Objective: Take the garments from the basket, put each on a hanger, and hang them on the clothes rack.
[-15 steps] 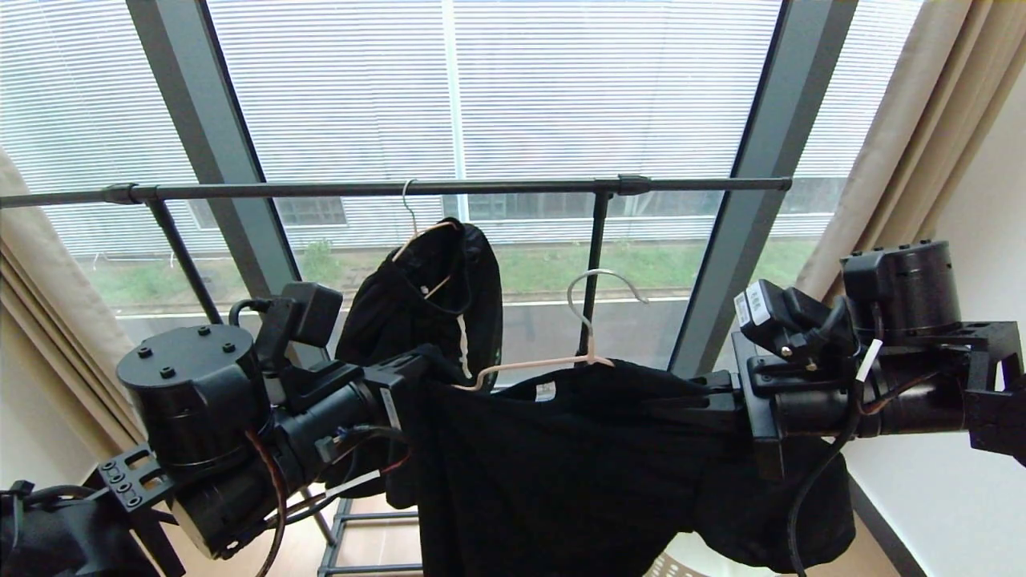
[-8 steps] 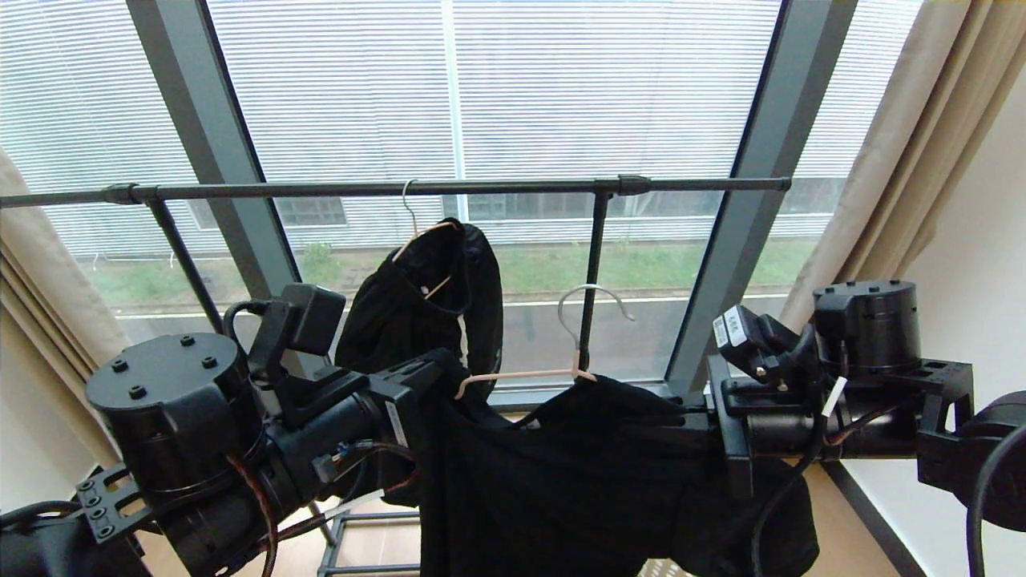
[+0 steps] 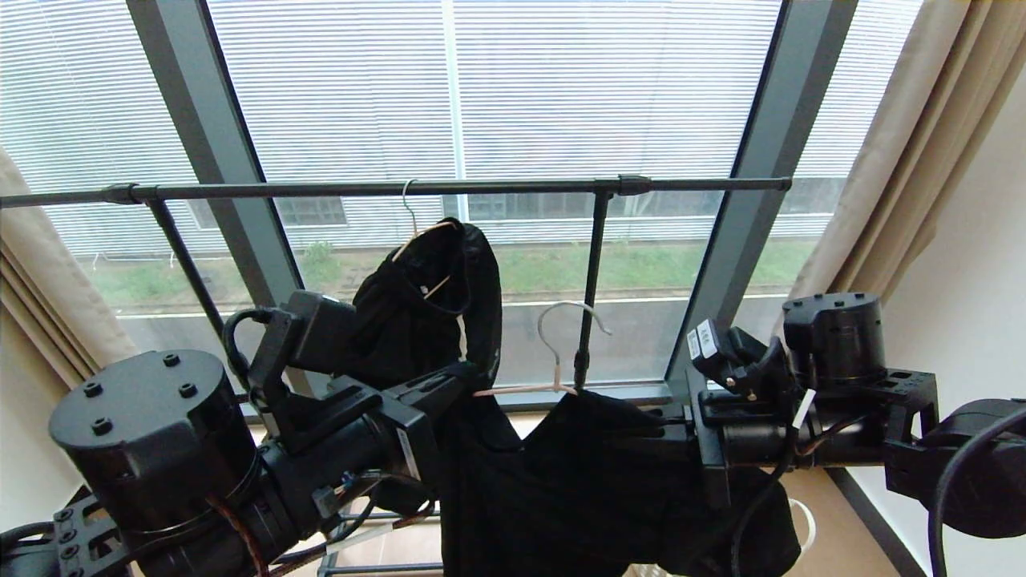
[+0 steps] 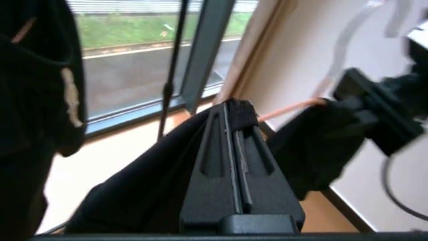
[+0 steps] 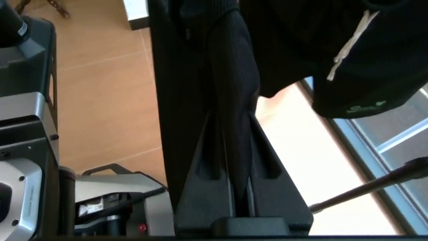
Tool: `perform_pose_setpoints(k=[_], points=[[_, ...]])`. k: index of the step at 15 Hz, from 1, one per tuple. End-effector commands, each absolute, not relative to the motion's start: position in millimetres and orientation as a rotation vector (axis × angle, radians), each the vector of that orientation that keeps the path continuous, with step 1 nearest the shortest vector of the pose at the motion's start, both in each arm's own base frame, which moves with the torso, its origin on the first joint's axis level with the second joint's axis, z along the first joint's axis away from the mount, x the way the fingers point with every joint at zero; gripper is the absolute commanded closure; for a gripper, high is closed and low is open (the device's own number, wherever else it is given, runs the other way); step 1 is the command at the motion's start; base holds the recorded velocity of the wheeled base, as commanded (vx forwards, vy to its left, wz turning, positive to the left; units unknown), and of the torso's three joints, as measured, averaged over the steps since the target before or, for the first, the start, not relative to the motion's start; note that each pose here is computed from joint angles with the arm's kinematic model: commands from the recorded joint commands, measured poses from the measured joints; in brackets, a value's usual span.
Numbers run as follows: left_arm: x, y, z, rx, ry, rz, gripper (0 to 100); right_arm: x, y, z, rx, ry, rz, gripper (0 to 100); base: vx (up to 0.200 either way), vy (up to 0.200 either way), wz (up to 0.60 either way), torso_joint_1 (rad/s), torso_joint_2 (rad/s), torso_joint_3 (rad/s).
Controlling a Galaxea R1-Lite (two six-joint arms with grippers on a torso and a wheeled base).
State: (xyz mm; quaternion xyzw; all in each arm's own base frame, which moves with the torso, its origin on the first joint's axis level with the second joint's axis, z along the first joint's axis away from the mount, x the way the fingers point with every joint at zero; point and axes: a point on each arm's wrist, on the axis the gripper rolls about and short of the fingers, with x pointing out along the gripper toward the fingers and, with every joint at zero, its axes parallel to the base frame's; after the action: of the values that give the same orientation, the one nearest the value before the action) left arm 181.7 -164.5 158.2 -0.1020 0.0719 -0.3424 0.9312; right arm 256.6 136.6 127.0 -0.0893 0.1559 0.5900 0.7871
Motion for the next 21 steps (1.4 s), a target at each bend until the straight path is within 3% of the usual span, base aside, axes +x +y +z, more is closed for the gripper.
perform_pose_setpoints(k=[1, 11, 21], points=[[174.7, -170.6, 159.9, -0.211, 0.145, -0.739, 100, 256.8, 143.6, 122.4, -0.179, 0.344, 1.289, 100, 0.000, 0.000, 0.00, 0.000, 0.00, 0.000], [165.7, -176.4, 161.8, -0.213, 0.144, -0.784, 100, 260.7, 161.7, 114.1, -0.038, 0.317, 1.294, 100, 0.000, 0.000, 0.00, 0.000, 0.00, 0.000], [169.3, -174.0, 154.6, -0.196, 0.167, -0.769, 100, 263.5, 161.6, 117.1, -0.039, 0.278, 1.290, 100, 0.000, 0.000, 0.00, 0.000, 0.00, 0.000]])
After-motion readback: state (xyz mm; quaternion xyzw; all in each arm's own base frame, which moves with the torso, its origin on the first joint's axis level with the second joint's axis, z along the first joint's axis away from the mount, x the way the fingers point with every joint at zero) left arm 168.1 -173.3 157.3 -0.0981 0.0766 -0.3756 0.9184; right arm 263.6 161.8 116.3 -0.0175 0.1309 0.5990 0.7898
